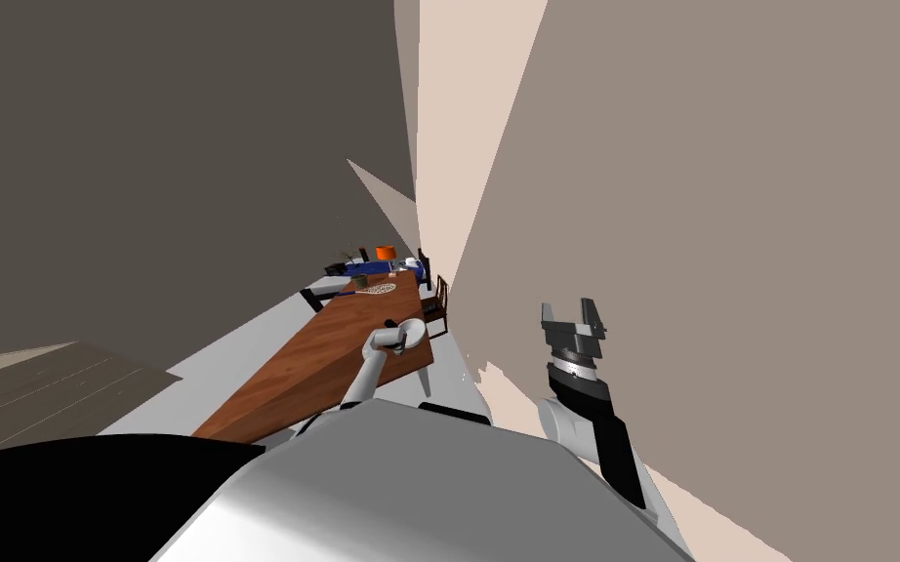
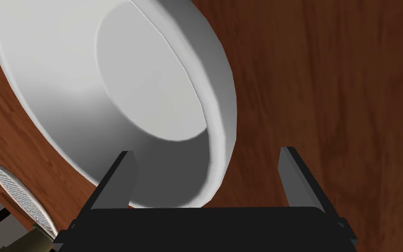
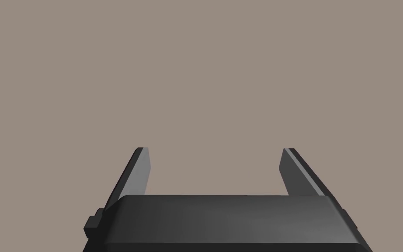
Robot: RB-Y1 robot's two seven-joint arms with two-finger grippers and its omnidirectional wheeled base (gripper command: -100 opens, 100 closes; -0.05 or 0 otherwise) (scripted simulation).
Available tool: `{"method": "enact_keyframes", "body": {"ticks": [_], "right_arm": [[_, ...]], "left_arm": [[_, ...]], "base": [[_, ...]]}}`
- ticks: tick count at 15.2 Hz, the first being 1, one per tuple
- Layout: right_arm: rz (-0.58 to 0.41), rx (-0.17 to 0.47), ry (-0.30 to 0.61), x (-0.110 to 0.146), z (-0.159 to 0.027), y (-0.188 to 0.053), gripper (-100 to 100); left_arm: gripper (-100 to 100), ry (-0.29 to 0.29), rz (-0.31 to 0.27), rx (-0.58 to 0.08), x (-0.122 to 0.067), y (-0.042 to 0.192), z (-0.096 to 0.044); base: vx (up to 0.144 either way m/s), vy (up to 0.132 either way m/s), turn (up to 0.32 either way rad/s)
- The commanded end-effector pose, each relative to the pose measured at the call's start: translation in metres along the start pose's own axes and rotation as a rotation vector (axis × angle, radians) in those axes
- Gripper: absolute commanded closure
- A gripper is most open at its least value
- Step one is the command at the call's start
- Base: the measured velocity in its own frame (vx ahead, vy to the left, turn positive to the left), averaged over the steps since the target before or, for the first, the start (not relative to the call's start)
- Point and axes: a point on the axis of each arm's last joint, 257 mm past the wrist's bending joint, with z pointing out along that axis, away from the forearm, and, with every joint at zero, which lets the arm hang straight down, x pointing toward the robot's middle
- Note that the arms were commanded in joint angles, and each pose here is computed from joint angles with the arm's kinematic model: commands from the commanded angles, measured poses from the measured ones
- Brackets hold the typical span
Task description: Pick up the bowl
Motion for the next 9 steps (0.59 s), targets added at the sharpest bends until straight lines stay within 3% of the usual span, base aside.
{"method": "enact_keyframes", "body": {"ticks": [1,9], "right_arm": [[0.0,0.0,0.0,0.0,0.0,0.0,0],[0.0,0.0,0.0,0.0,0.0,0.0,0]], "left_arm": [[-100,0.01,-0.003,-0.038,0.006,0.009,0.002],[-100,0.007,-0.012,-0.036,0.003,0.009,0.02]], "base": [[0.016,-0.024,-0.018],[0.001,0.002,-0.022]]}}
